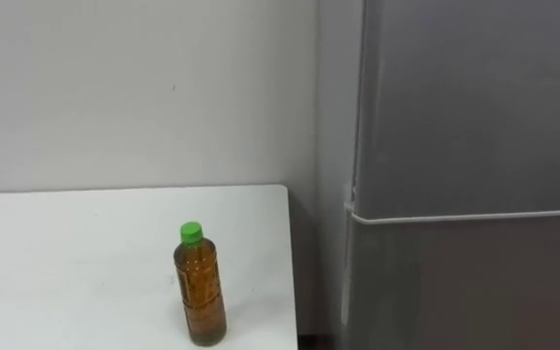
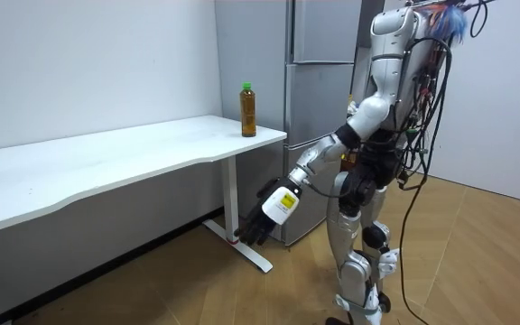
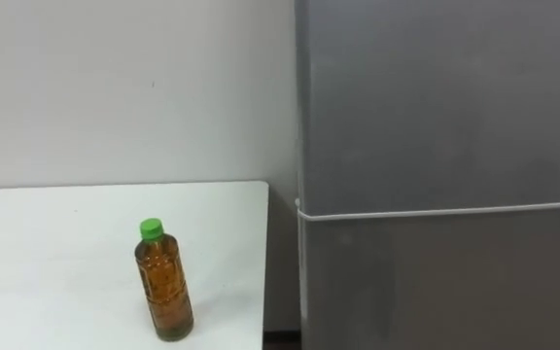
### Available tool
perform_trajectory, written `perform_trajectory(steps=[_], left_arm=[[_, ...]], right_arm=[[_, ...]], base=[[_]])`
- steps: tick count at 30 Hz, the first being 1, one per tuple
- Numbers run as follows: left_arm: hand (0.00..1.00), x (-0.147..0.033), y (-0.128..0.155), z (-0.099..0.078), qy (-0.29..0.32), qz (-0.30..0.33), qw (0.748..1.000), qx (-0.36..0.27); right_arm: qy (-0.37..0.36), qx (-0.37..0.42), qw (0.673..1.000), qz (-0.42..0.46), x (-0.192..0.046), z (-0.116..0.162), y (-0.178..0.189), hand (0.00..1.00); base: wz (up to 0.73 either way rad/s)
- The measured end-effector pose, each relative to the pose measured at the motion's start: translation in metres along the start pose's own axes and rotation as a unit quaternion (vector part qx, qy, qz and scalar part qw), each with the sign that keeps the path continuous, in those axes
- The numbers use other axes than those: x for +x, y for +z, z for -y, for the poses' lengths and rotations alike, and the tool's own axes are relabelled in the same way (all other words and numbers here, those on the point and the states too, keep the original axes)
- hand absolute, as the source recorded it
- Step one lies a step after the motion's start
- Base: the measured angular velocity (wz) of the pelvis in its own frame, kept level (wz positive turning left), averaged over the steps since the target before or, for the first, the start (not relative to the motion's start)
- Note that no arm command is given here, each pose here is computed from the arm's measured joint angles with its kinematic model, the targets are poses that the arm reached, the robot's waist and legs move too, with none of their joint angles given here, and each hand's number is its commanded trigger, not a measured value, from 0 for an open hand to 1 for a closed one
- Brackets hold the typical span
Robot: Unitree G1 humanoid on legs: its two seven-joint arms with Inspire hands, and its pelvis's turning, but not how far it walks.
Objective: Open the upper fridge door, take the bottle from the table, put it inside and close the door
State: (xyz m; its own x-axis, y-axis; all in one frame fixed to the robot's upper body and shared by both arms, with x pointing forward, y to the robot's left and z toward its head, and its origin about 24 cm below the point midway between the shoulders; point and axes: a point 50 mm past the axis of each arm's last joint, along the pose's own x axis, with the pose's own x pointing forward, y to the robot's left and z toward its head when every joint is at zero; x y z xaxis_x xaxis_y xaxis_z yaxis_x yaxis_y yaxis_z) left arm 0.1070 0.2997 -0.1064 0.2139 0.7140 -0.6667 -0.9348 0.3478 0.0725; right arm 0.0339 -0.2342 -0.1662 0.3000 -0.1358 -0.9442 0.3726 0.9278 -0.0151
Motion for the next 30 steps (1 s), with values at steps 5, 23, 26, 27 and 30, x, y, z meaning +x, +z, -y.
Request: perform_trajectory(steps=[5,23,26,27,30], left_arm=[[0.00,-0.005,0.039,0.015,-0.004,0.065,0.995,-0.070],[0.00,-0.063,0.163,0.030,-0.065,0.313,0.927,-0.196],[0.00,-0.072,0.171,0.032,-0.075,0.340,0.917,-0.194],[0.00,-0.073,0.175,0.032,-0.070,0.352,0.914,-0.189],[0.00,-0.073,0.182,0.027,-0.053,0.372,0.907,-0.191]], right_arm=[[-0.008,-0.009,1.000,0.000,0.000,0.001,0.001,0.00],[-0.028,0.007,0.999,0.017,-0.006,0.009,-0.007,0.00],[-0.029,0.009,0.999,0.013,-0.006,0.009,-0.008,0.00],[-0.030,0.010,0.999,0.011,-0.006,0.009,-0.009,0.00],[-0.031,0.014,0.999,0.011,-0.006,0.008,-0.010,0.00]], base=[[-0.01],[0.01],[0.09],[0.00],[0.00]])
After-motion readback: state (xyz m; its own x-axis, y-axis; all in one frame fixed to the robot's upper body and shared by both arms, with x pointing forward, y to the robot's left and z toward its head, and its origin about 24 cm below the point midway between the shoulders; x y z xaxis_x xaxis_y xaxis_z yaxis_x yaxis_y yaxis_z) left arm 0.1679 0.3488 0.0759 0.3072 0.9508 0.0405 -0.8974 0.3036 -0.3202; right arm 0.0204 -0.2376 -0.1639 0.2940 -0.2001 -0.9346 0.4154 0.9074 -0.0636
